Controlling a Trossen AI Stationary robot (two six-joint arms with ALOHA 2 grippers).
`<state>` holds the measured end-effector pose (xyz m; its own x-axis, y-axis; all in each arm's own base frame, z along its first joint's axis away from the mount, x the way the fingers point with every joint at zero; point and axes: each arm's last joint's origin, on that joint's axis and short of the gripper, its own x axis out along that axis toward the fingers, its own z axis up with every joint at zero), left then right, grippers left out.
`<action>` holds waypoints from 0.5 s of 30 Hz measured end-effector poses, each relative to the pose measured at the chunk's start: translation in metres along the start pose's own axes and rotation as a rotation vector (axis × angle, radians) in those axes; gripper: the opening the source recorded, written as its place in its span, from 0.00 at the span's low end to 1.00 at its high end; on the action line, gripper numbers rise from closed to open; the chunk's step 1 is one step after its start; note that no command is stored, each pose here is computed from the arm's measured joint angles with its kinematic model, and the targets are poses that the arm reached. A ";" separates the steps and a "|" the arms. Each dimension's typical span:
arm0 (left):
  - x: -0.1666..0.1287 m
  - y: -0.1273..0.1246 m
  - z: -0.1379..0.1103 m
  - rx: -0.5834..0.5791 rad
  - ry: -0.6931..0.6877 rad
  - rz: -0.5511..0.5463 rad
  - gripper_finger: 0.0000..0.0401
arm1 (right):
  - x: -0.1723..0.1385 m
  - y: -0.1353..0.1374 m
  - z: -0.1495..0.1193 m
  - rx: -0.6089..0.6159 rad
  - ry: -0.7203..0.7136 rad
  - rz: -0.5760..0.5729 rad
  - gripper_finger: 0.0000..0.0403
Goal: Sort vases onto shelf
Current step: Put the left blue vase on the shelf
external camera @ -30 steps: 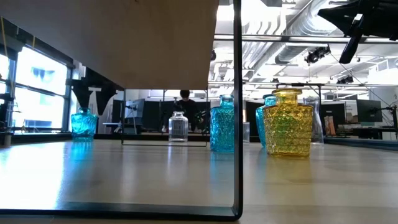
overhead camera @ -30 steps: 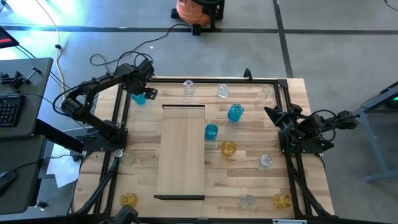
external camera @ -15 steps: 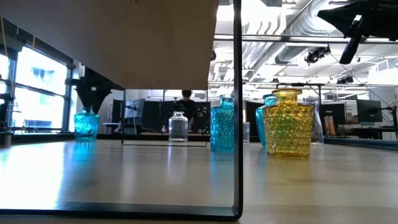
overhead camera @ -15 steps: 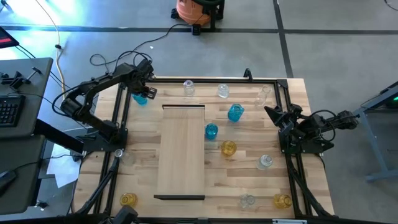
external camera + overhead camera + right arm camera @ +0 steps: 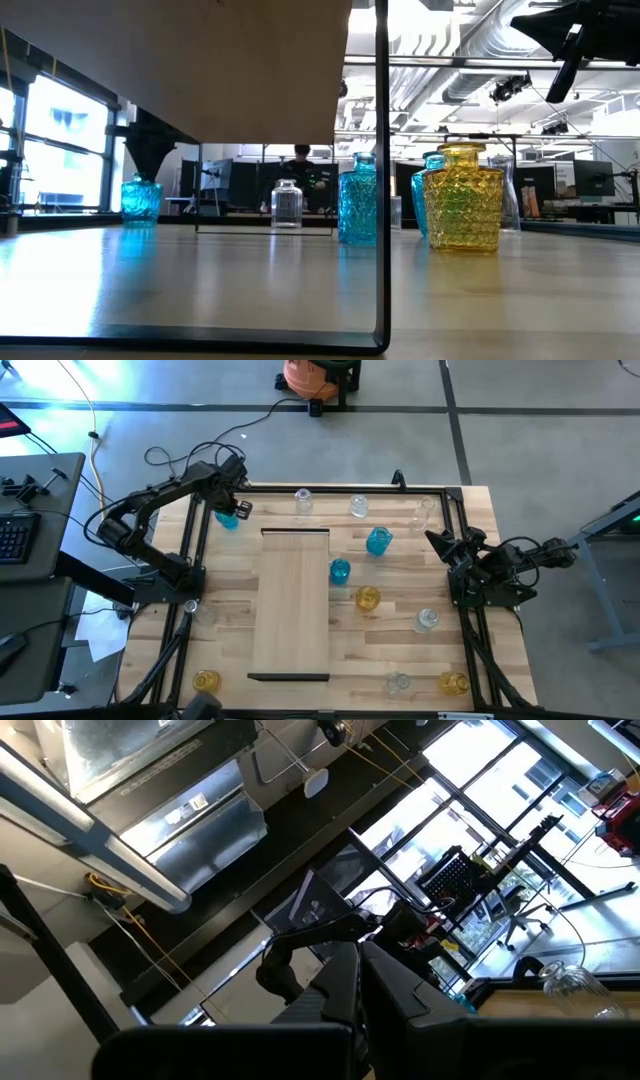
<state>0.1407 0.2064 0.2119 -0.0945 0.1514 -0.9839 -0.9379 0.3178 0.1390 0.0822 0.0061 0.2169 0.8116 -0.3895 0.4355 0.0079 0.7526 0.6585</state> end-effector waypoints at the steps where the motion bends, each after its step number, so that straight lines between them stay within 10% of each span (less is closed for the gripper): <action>1: 0.000 -0.001 -0.001 0.006 0.005 0.004 0.07 | 0.000 0.000 0.000 0.000 0.000 0.000 0.00; 15: -0.005 -0.017 -0.012 0.063 0.038 0.003 0.05 | 0.000 0.000 0.000 0.001 0.001 0.002 0.00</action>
<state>0.1530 0.1891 0.2134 -0.1104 0.1173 -0.9869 -0.9148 0.3762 0.1471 0.0822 0.0062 0.2170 0.8123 -0.3872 0.4362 0.0057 0.7532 0.6578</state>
